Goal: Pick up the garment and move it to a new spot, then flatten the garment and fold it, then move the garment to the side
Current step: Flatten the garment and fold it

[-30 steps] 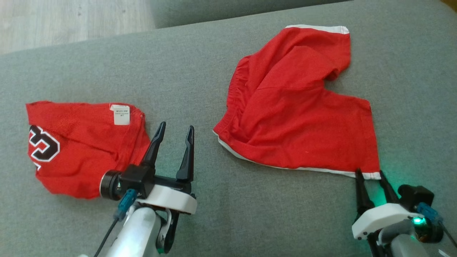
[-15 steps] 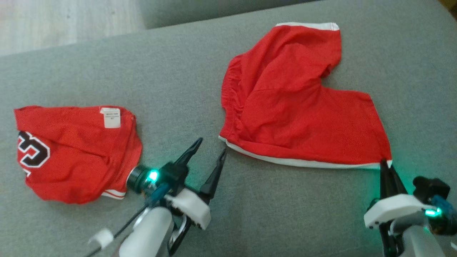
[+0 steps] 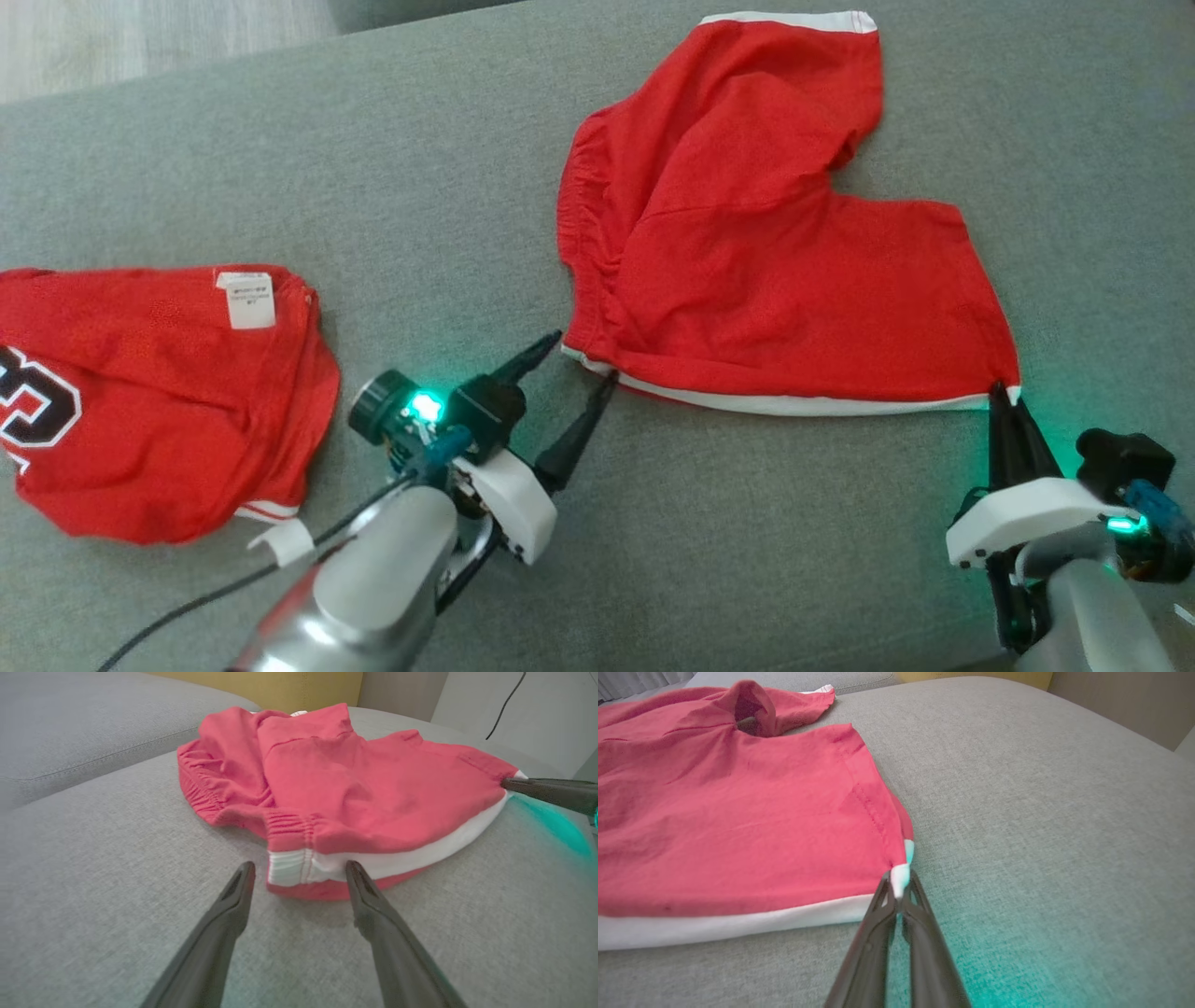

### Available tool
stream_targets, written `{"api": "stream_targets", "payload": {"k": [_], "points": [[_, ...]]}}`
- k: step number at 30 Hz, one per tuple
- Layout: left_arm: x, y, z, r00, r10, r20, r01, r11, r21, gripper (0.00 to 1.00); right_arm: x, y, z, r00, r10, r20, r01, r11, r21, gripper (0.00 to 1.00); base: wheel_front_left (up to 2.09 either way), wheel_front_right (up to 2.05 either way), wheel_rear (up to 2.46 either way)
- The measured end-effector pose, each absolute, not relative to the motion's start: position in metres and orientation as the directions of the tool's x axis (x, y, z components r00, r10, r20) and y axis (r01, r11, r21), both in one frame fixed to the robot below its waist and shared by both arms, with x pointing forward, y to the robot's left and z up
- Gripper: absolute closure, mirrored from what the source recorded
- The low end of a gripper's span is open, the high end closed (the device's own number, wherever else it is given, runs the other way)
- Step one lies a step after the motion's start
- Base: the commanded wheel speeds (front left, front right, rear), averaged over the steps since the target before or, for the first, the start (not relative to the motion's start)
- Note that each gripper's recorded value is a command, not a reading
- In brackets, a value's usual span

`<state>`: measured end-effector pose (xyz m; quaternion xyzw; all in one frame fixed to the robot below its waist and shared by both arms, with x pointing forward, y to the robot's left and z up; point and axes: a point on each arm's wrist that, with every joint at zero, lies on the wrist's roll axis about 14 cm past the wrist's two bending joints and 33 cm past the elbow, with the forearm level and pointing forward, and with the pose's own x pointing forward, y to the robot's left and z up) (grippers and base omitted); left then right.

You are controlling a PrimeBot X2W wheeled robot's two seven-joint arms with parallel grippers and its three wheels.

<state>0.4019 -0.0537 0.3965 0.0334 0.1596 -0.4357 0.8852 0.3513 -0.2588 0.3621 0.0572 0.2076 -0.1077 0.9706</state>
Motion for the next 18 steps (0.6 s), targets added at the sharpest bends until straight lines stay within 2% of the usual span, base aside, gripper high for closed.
{"api": "stream_targets", "payload": {"k": [6,7,8,9,18], "points": [[0.407,-0.057,0.402,0.559,-0.779,-0.284,0.798,0.599,-0.071,0.0,0.35,-0.258,0.359,0.886,-0.183,-0.426,0.232,0.97,0.066,1.0,0.0,0.0,0.0],[0.406,-0.059,0.403,0.552,-0.786,-0.278,0.804,0.59,-0.071,0.29,0.351,-0.258,0.359,0.886,-0.183,-0.426,0.232,0.97,0.066,1.0,0.0,0.0,0.0],[0.405,-0.062,0.404,0.543,-0.793,-0.276,0.812,0.58,-0.069,0.71,0.352,-0.258,0.359,0.887,-0.182,-0.425,0.231,0.971,0.066,1.0,0.0,0.0,0.0],[0.404,-0.064,0.405,0.536,-0.8,-0.269,0.819,0.57,-0.066,1.0,0.353,-0.258,0.359,0.888,-0.182,-0.422,0.231,0.971,0.066,1.0,0.0,0.0,0.0],[0.405,-0.061,0.414,0.534,-0.81,-0.243,0.83,0.557,-0.035,1.0,0.358,-0.256,0.365,0.9,-0.176,-0.399,0.223,0.972,0.074,1.0,0.0,0.0,0.0]]}}
